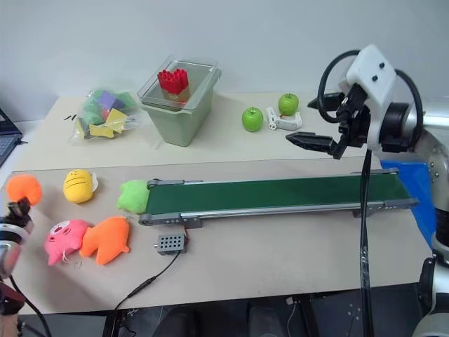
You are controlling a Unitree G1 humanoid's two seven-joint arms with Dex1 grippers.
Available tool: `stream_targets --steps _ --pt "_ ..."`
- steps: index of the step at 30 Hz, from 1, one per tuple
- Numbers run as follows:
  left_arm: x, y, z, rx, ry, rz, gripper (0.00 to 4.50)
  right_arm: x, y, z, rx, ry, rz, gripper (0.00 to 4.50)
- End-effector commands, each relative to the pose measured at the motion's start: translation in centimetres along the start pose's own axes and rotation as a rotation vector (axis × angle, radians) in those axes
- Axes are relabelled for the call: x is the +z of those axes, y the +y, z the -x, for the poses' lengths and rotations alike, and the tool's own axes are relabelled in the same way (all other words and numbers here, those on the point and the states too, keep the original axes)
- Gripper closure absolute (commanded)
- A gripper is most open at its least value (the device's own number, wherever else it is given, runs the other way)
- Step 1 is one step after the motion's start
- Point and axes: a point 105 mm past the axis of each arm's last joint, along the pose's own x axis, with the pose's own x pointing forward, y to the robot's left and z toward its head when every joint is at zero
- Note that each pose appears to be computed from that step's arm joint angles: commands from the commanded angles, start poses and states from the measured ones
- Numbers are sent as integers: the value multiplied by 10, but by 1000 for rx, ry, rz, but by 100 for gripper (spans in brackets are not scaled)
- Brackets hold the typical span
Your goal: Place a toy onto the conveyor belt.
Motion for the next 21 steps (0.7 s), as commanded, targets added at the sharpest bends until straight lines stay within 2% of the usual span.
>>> stream_targets --steps 1,6,9,15,18,21 --pt "17 -43 -3 -161 39 -39 443 11 1 5 -7 -68 31 0" --pt "7 -68 4 -257 213 -130 443 7 5 -1 35 -89 0 0" --pt "-16 -89 11 -348 410 -275 443 11 8 -2 90 -130 -45 0" --pt "-54 -134 28 -535 677 -402 443 10 13 -1 165 -145 -78 0" --pt "-84 -148 34 -637 807 -643 443 7 15 -5 165 -143 -84 0" --pt "-131 -147 28 -731 917 -1044 443 3 17 -11 160 -142 -85 0"
